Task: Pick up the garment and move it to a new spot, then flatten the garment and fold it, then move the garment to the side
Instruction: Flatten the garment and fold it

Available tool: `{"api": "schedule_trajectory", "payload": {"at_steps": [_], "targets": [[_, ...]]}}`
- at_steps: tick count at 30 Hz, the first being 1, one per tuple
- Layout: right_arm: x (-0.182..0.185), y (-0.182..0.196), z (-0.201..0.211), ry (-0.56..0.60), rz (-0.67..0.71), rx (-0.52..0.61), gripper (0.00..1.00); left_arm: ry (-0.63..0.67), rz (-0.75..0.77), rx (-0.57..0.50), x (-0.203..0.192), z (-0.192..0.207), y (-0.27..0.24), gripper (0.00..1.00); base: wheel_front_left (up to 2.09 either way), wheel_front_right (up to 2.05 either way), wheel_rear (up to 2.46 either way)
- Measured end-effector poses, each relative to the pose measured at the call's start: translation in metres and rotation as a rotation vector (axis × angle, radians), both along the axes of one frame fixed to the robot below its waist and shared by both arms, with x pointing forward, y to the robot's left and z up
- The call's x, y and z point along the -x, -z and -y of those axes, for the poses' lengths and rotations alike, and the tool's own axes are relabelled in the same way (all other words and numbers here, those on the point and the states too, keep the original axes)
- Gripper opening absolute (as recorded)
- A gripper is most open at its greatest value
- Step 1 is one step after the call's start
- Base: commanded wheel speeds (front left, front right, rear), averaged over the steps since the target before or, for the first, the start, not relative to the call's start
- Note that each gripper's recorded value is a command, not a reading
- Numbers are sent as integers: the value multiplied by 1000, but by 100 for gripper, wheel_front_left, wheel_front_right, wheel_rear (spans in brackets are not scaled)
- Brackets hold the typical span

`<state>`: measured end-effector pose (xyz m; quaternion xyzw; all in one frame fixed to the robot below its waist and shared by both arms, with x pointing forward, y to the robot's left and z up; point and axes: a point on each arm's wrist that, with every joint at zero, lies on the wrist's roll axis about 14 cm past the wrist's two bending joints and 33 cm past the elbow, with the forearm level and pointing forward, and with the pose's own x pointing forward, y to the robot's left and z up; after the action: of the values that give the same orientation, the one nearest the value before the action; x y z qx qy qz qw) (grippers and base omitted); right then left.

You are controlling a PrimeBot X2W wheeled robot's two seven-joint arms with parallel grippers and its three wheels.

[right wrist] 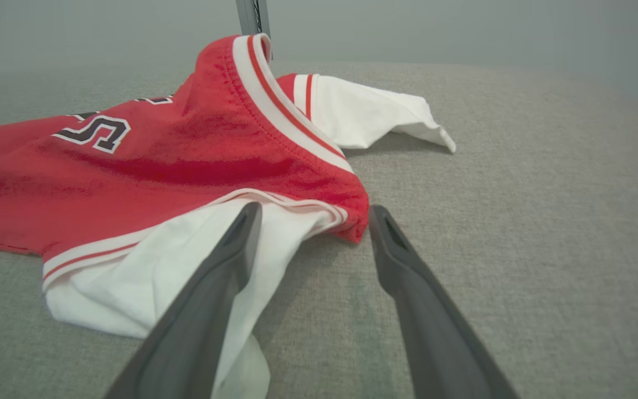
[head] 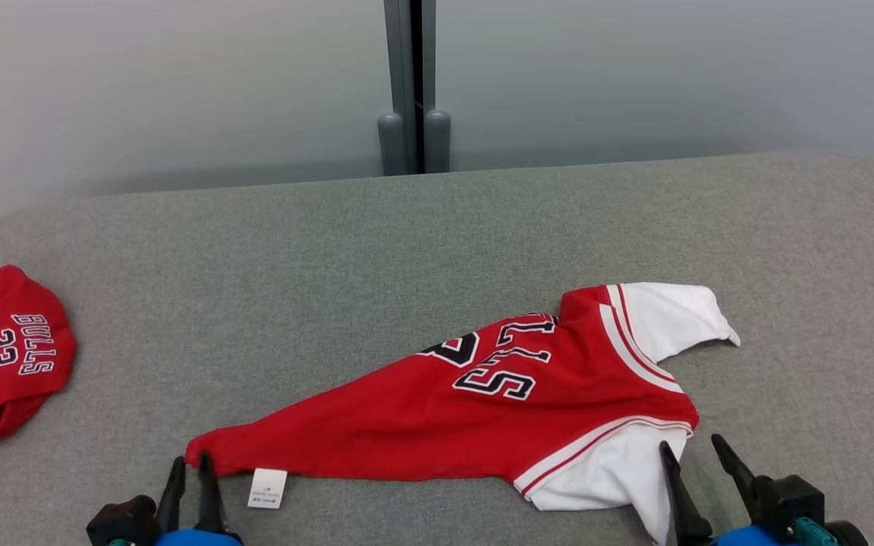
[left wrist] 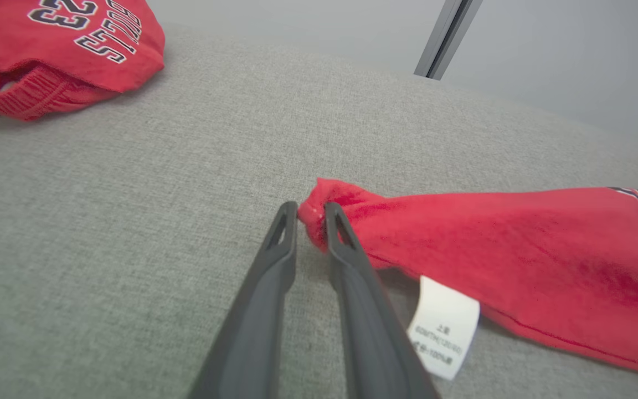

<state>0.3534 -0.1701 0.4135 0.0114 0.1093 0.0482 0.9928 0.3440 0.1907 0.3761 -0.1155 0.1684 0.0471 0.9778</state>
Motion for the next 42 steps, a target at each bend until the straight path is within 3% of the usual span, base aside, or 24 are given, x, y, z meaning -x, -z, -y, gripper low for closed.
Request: {"api": "schedule_trajectory", "payload": {"at_steps": [5, 10, 11, 12, 13, 18, 27, 31, 32, 33, 38, 42], "targets": [[10, 21, 2, 47, -76, -91, 100, 21, 11, 5, -4, 9, -3, 100, 0, 0, 0], [-2, 26, -9, 46, -93, -168, 100, 28, 39, 2, -8, 12, -10, 100, 0, 0, 0], [-6, 25, -11, 44, -92, -184, 57, 30, 42, 2, -9, 12, -11, 100, 0, 0, 0], [-10, 25, -15, 32, -92, -185, 39, 31, 45, -3, -9, 11, -12, 100, 0, 0, 0], [-14, 25, -19, 20, -93, -185, 0, 31, 51, -7, -10, 11, -14, 100, 0, 0, 0], [-46, 3, -31, -34, -16, -159, 0, 25, 61, -6, -12, 8, -16, 100, 0, 0, 0], [-122, -48, -46, -175, 151, 1, 0, 47, 61, -1, -13, 13, -16, 100, 0, 0, 0], [-142, -45, -48, -187, 141, 45, 0, 43, 51, -6, -11, 12, -14, 100, 0, 0, 0], [-146, -42, -47, -183, 131, 53, 95, 41, 48, -7, -11, 11, -13, 100, 0, 0, 0], [-148, -40, -45, -174, 122, 57, 100, 40, 46, -7, -10, 11, -13, 100, 0, 0, 0], [-156, -62, -43, -122, 180, 2, 100, 33, 48, -11, -11, 11, -14, 100, 0, 0, 0], [-146, -80, -10, -18, 240, -31, 100, 38, 69, -8, -12, 14, -20, 100, 0, 0, 0]]}}
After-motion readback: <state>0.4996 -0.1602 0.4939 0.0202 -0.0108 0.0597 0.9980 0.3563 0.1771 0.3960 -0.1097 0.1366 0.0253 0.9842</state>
